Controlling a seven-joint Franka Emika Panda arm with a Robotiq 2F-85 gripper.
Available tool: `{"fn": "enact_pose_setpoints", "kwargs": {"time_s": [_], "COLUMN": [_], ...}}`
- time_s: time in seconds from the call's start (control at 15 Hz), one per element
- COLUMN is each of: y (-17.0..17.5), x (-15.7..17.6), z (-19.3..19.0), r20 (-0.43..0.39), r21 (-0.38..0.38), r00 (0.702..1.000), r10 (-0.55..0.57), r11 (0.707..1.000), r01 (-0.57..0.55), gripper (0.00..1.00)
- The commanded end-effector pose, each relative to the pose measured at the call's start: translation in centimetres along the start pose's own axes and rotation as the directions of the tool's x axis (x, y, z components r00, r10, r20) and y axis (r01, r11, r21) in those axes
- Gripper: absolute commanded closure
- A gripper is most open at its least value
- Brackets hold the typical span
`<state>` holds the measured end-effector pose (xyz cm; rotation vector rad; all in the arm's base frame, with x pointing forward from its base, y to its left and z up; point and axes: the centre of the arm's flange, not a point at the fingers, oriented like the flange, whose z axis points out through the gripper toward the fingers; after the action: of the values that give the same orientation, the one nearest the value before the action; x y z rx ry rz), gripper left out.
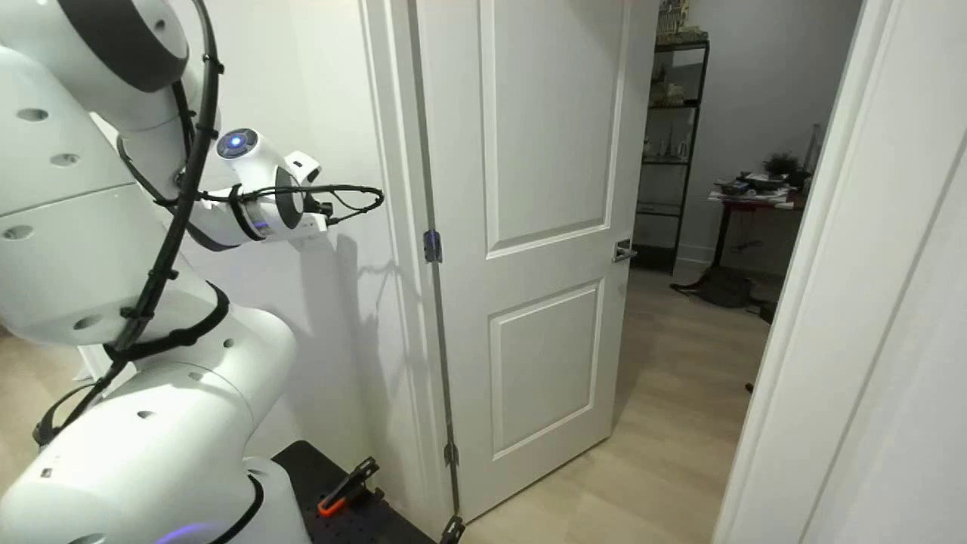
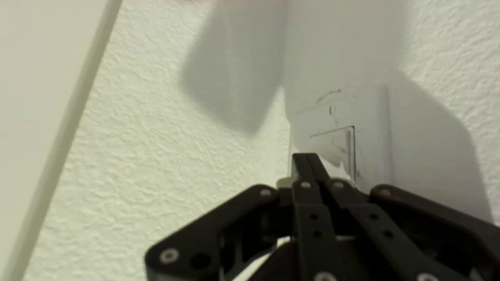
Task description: Turn the light switch on and off four times
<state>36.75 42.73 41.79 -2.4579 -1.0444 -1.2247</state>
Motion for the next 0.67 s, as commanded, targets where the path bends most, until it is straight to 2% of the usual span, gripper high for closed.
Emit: {"fn": "enact_pose_setpoints", "kwargs": {"time_s": [0.0, 0.2, 0.33, 0.6], "y": [-0.2, 0.0, 0.9, 3.5], "x": [0.8, 0.6, 0.7, 1.2], "z": [3.0, 3.5, 3.7, 3.1], "r20": [0.042, 0.083, 0.152, 0.339], "r21": [-0.041, -0.066, -0.075, -0.06], "r00": [0.999, 0.997, 0.988, 0.941], "r10": [0.0, -0.005, -0.009, -0.006], "r11": [0.999, 0.998, 0.997, 0.998], "r01": [0.002, 0.01, 0.021, 0.028], "gripper": [1.0, 1.0, 1.0, 1.0]}}
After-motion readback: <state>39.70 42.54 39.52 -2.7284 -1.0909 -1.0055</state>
